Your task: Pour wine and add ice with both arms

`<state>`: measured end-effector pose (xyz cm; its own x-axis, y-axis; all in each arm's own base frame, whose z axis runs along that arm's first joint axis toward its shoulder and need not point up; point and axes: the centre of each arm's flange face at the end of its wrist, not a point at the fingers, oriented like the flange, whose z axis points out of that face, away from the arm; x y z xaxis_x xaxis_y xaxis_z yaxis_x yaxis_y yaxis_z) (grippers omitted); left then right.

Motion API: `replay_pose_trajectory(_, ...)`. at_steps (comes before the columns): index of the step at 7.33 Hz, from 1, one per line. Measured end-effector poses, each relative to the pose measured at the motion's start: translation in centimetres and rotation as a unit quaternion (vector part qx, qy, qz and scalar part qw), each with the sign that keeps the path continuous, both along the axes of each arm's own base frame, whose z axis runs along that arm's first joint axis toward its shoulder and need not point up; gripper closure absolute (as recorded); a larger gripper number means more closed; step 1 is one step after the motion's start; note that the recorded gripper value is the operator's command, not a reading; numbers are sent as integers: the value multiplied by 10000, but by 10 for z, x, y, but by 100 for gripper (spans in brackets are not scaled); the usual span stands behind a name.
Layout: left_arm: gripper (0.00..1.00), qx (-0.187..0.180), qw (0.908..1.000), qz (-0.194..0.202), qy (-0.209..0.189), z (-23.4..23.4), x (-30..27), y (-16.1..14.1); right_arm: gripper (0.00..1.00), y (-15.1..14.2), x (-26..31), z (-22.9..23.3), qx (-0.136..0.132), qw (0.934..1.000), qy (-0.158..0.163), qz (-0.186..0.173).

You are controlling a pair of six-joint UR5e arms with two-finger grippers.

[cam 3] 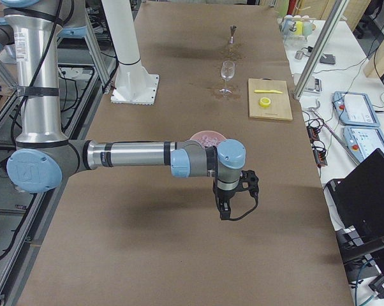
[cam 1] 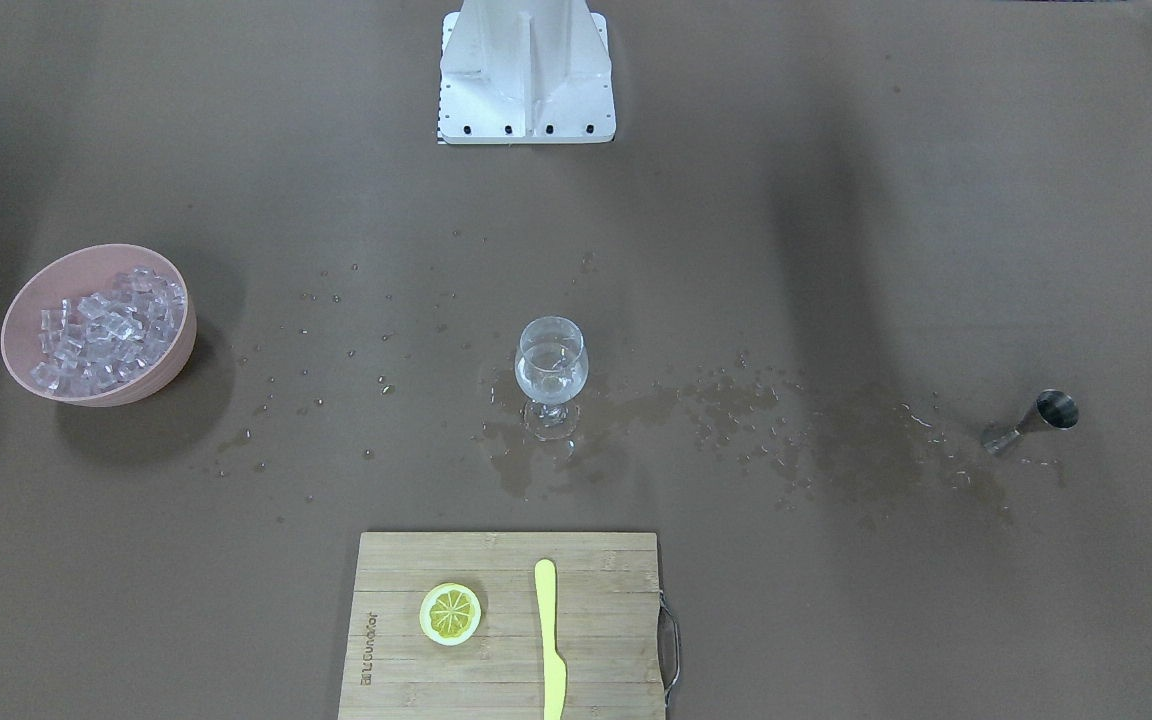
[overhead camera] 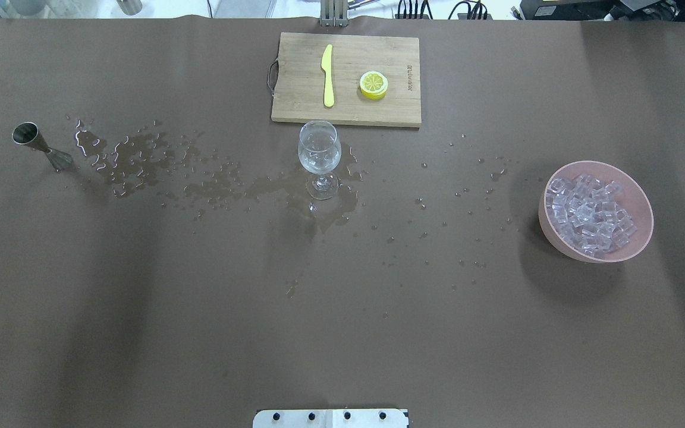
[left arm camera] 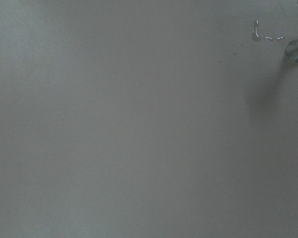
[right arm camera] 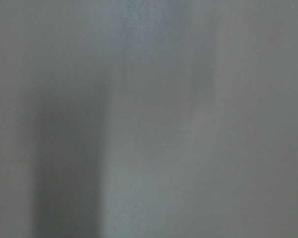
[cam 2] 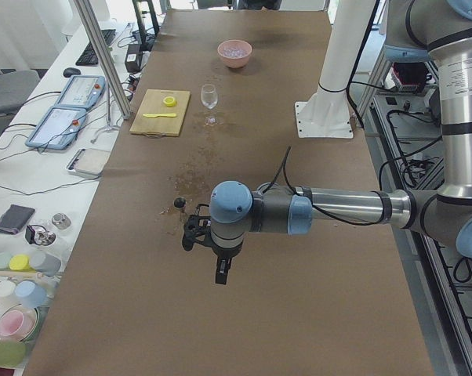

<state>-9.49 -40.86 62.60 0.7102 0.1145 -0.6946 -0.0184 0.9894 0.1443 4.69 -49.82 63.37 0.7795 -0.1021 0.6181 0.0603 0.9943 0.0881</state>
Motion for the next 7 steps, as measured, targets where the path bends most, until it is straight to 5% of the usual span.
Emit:
replay_pose_trajectory(3, 2, 72, 10000, -6, -1, -7, 0, 0, 0, -5, 1, -11, 150, 9997, 191, -7)
replay_pose_trajectory(7, 2, 132, 9999, -32, 39, -15, -1, 0, 0, -9, 0, -59, 724, 9973, 150, 14)
